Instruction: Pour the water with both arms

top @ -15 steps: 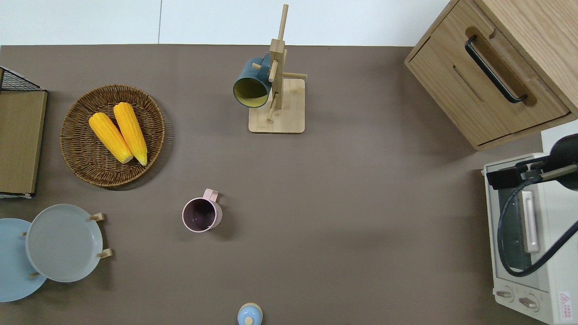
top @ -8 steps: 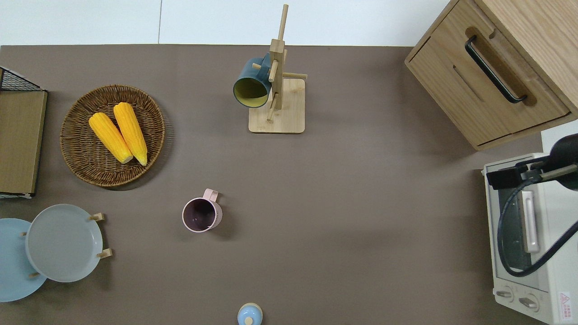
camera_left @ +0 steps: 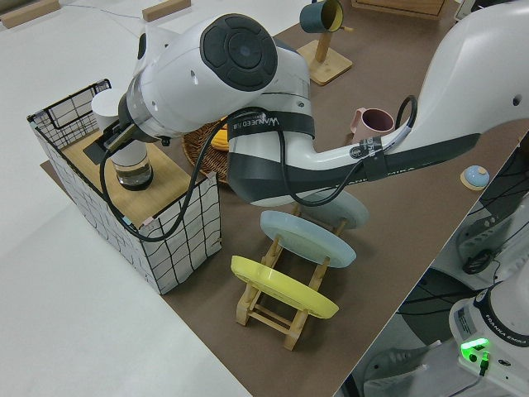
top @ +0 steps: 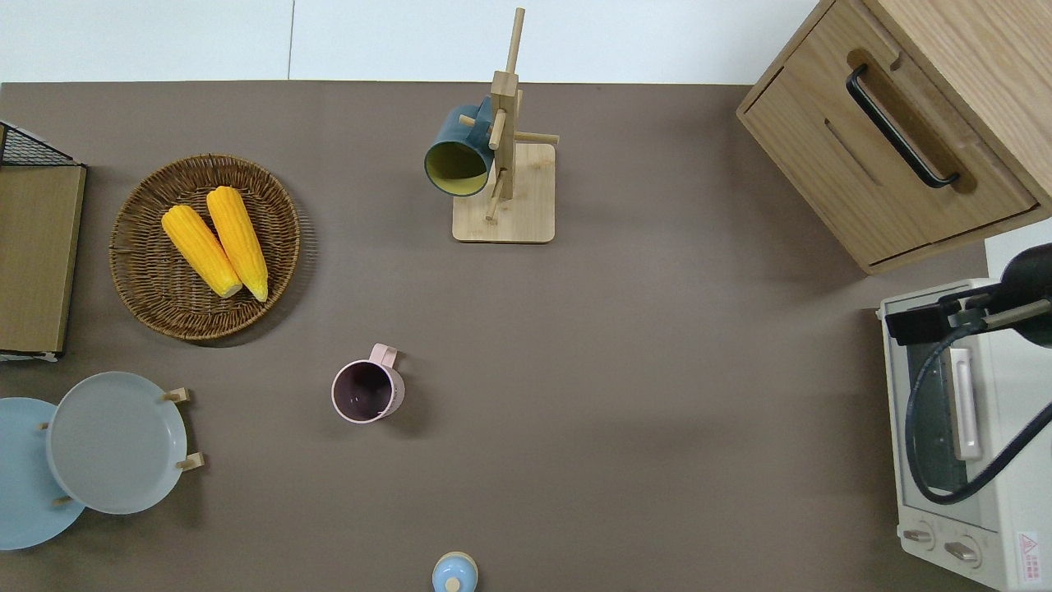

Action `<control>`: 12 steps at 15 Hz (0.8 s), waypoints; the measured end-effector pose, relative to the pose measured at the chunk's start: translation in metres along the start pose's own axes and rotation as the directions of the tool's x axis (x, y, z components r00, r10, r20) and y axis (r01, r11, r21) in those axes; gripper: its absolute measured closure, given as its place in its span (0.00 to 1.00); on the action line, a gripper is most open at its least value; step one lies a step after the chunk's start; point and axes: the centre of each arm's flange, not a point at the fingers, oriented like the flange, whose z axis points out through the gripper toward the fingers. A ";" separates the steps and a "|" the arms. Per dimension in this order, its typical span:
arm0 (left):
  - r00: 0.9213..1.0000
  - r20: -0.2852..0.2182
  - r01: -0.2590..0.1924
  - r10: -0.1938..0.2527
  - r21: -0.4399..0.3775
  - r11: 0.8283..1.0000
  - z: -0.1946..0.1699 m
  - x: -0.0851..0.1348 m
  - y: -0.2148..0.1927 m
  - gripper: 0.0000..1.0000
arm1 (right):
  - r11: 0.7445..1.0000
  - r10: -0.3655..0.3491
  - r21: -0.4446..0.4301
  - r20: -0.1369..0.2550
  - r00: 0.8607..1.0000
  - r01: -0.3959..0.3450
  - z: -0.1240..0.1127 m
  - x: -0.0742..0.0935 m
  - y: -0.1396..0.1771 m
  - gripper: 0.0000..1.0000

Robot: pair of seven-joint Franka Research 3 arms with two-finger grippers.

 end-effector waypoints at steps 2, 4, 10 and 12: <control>0.999 0.037 0.019 -0.019 -0.001 1.000 -0.006 0.000 0.000 0.00 | 1.000 0.000 0.000 0.000 1.000 0.000 0.000 0.000 0.000 0.00; 0.998 0.057 0.020 -0.020 -0.006 1.000 -0.010 0.000 0.001 0.00 | 1.000 0.000 0.000 0.000 1.000 0.000 0.000 0.000 0.000 0.00; 0.986 0.164 0.019 -0.016 -0.012 1.000 -0.022 -0.008 -0.004 0.00 | 1.000 0.000 0.000 0.000 1.000 0.000 0.000 0.000 0.000 0.00; 0.975 0.222 0.006 -0.006 -0.002 1.000 -0.029 -0.011 -0.003 0.00 | 1.000 0.000 0.000 0.000 1.000 0.000 0.000 0.000 0.000 0.00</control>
